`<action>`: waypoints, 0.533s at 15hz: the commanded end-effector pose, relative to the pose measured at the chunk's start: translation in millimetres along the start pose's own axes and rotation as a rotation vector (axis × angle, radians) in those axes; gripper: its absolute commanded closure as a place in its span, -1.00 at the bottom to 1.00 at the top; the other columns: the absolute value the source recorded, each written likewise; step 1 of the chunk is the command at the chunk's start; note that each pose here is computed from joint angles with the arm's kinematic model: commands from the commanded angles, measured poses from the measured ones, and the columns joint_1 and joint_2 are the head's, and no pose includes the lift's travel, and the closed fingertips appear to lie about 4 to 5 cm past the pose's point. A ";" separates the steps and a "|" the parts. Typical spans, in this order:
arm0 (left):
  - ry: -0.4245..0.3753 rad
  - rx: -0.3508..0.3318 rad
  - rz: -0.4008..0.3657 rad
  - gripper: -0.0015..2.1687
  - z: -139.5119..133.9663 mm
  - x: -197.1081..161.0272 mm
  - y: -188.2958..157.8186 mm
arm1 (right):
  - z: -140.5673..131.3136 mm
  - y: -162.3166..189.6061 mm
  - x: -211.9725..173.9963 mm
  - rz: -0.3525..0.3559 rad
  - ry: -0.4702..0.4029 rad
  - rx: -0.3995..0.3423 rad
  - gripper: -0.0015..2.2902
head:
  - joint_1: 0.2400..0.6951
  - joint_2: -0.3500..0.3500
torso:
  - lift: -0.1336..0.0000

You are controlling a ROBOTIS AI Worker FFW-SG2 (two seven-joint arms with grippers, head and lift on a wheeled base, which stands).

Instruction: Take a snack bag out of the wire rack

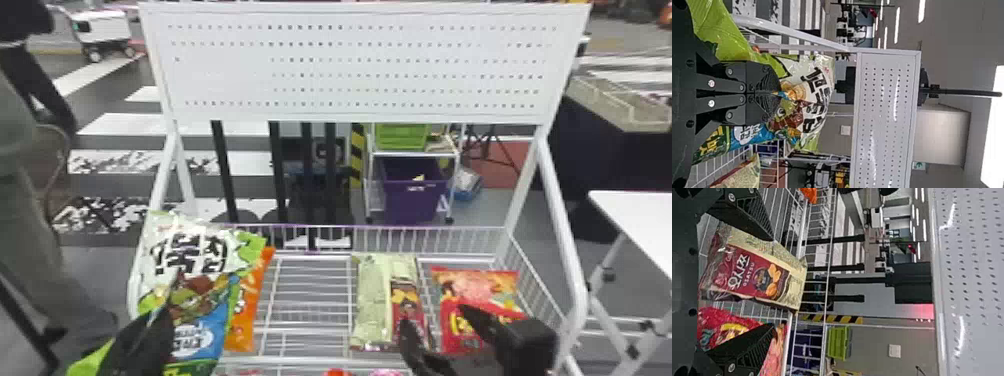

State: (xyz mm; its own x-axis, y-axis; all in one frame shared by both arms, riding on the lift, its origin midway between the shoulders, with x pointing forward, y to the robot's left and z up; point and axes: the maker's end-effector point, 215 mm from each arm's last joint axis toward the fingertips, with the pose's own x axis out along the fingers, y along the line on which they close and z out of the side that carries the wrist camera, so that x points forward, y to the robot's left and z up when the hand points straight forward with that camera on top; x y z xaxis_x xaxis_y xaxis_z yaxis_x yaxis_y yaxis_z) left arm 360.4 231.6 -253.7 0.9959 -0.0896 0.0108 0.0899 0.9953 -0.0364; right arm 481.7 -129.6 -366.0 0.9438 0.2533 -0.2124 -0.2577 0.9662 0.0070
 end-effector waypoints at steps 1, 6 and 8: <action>0.000 0.001 0.000 0.94 -0.1 0.0 0.1 | -10.6 12.8 45.9 0.031 0.071 -0.002 -0.89 | 0.14 0.00 | 1.00; -0.002 0.007 0.000 0.94 -0.4 3.0 2.0 | -24.1 22.2 103.6 0.051 0.151 0.047 -0.89 | 0.14 0.00 | 1.00; 0.004 0.010 0.000 0.94 -3.1 3.4 3.0 | -32.5 24.9 116.7 0.063 0.182 0.054 -0.88 | 0.14 0.00 | 1.00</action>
State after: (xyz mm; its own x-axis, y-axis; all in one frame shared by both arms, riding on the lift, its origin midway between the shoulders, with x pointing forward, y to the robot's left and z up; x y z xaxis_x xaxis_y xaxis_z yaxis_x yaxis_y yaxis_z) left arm 363.5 233.4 -255.8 0.9959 -0.0905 0.0086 0.0907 0.9955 -0.0284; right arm 571.4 -81.5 -414.9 0.8826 0.2995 -0.3624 -0.2945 0.9531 0.0702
